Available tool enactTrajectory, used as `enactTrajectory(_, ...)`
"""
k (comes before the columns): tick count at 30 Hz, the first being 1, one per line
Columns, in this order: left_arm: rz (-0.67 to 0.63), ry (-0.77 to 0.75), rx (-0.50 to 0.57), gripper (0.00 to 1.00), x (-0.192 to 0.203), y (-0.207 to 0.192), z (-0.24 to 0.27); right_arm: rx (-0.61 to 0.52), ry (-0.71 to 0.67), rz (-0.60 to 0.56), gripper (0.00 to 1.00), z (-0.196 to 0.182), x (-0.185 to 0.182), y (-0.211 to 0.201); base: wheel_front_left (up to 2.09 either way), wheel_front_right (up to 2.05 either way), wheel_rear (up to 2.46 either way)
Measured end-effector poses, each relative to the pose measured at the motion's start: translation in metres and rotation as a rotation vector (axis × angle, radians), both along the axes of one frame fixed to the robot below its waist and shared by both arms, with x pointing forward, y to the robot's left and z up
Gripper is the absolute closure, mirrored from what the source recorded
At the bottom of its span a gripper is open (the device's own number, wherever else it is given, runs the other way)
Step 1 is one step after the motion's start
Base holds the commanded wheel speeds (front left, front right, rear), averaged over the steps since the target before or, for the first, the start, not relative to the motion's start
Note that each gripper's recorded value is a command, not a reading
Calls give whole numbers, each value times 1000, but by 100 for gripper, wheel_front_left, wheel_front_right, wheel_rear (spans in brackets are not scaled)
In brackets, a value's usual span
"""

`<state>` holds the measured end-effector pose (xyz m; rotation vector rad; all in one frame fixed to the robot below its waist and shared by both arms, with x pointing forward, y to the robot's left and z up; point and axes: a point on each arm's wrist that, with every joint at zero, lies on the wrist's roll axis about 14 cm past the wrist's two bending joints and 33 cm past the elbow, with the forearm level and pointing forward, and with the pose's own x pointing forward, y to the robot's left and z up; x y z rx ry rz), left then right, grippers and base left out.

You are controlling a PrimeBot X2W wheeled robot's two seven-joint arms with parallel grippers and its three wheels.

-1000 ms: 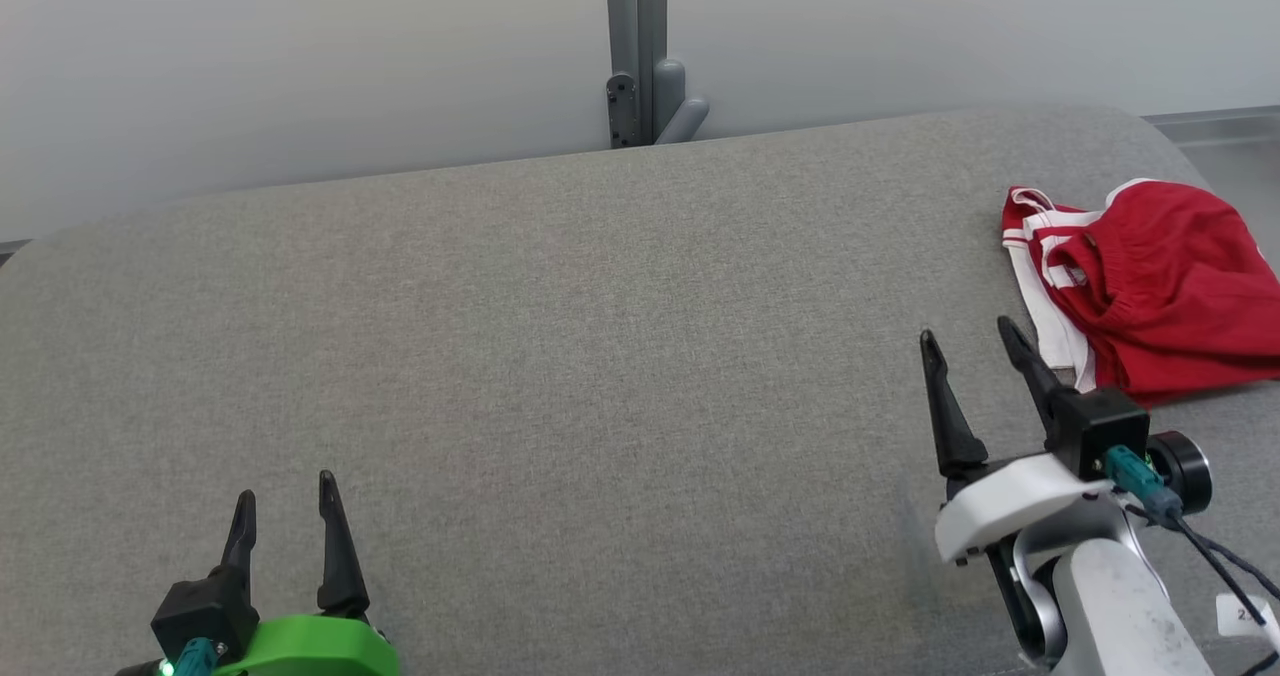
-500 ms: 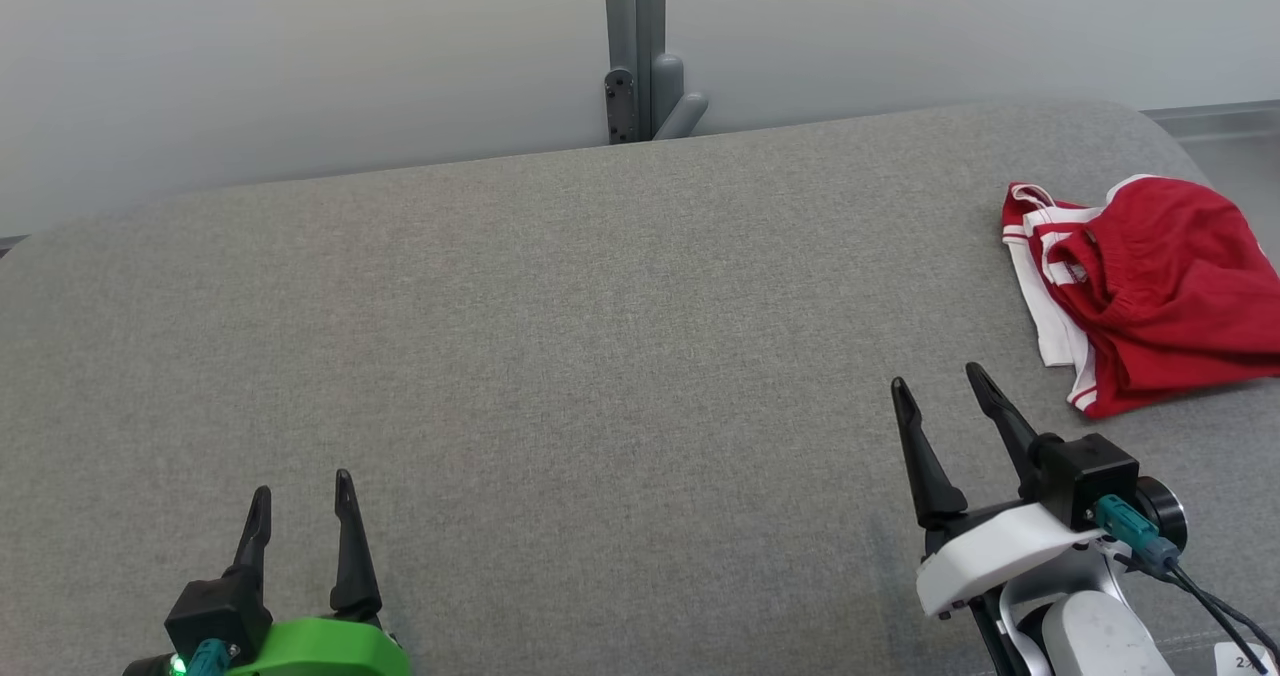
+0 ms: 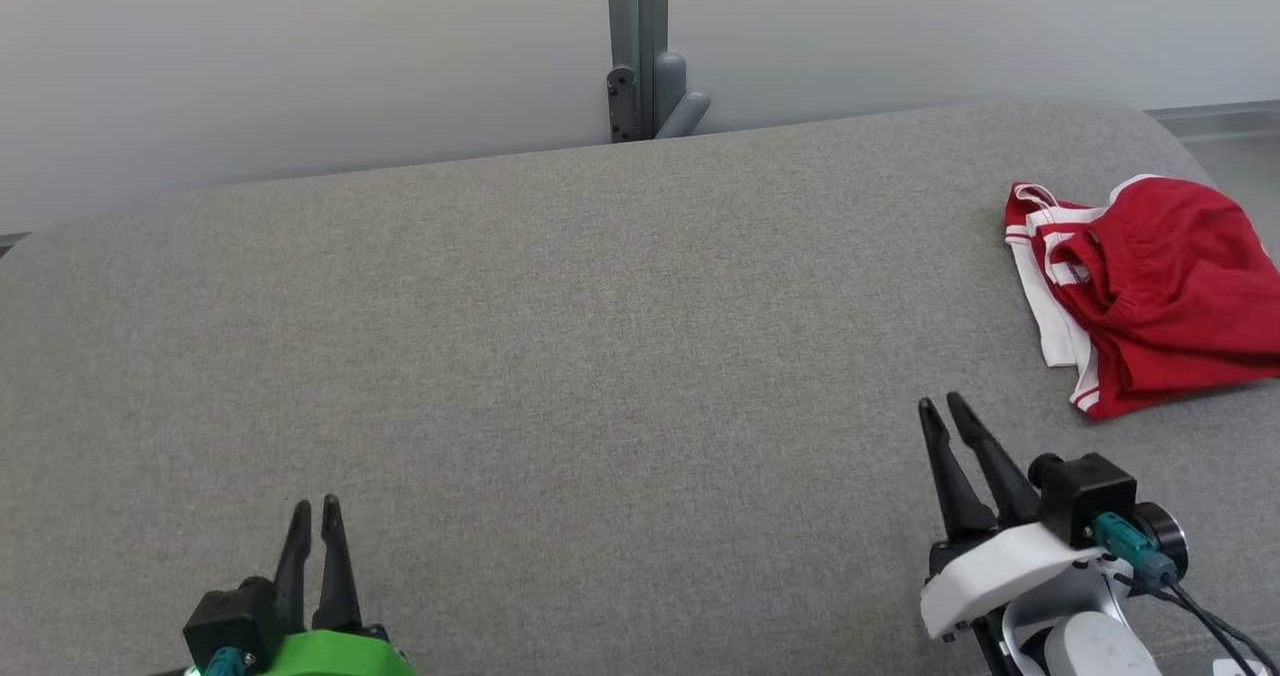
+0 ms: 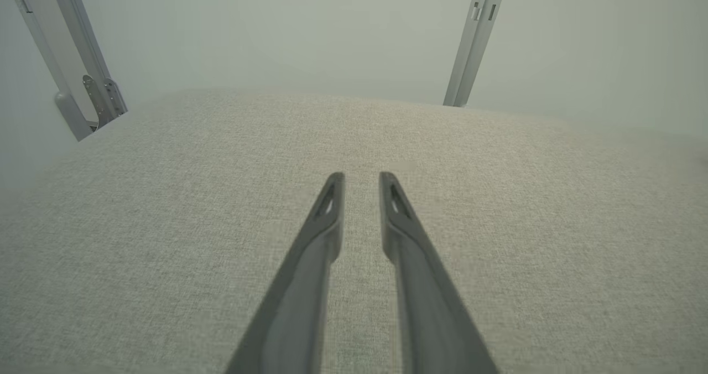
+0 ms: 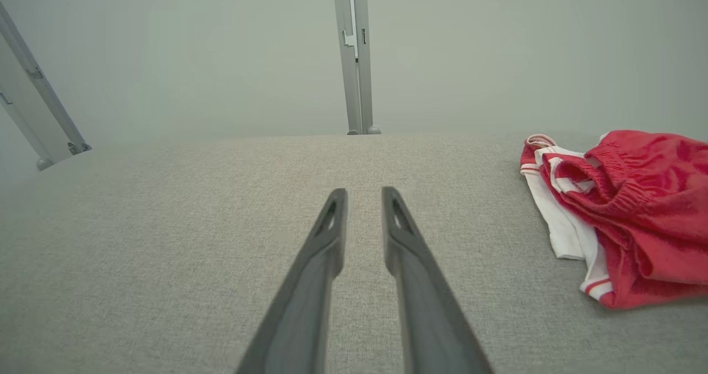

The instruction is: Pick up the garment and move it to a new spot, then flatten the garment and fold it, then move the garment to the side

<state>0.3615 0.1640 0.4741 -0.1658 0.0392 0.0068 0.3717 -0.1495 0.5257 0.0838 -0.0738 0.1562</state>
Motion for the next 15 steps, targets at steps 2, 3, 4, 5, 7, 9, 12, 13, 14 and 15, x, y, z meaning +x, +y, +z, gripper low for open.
enactTrajectory(2, 0, 24, -1, 100, -3, 0, -7, 1, 32, 0, 100, -11, -4, 0, 0, 0, 0)
enactTrajectory(3, 1, 37, -1, 100, -4, 0, -11, 1, 48, -1, 100, -16, -6, 0, 0, 0, 0)
enactTrajectory(4, 4, 48, -8, 100, -6, 0, -14, 8, 61, -3, 100, -20, -8, 0, 0, 0, 0)
enactTrajectory(5, 7, 58, -22, 100, -6, 0, -16, 23, 69, -5, 100, -22, -8, -1, 0, 0, 0)
enactTrajectory(7, 18, 71, -60, 100, -6, 2, -18, 66, 79, -10, 100, -23, -8, -2, 0, 0, 0)
enactTrajectory(9, 33, 84, -116, 100, -6, 5, -19, 126, 91, -18, 100, -23, -8, -4, 0, 0, 0)
enactTrajectory(12, 48, 91, -168, 100, -6, 8, -20, 184, 103, -26, 100, -24, -8, -7, 0, 0, 0)
enactTrajectory(13, 51, 95, -189, 100, -6, 9, -20, 202, 106, -29, 100, -25, -8, -7, 0, 0, 0)
enactTrajectory(14, 54, 95, -205, 100, -6, 9, -20, 222, 109, -32, 100, -25, -8, -8, 0, 0, 0)
enactTrajectory(15, 57, 99, -220, 100, -6, 10, -20, 240, 112, -34, 100, -25, -7, -9, 0, 0, 0)
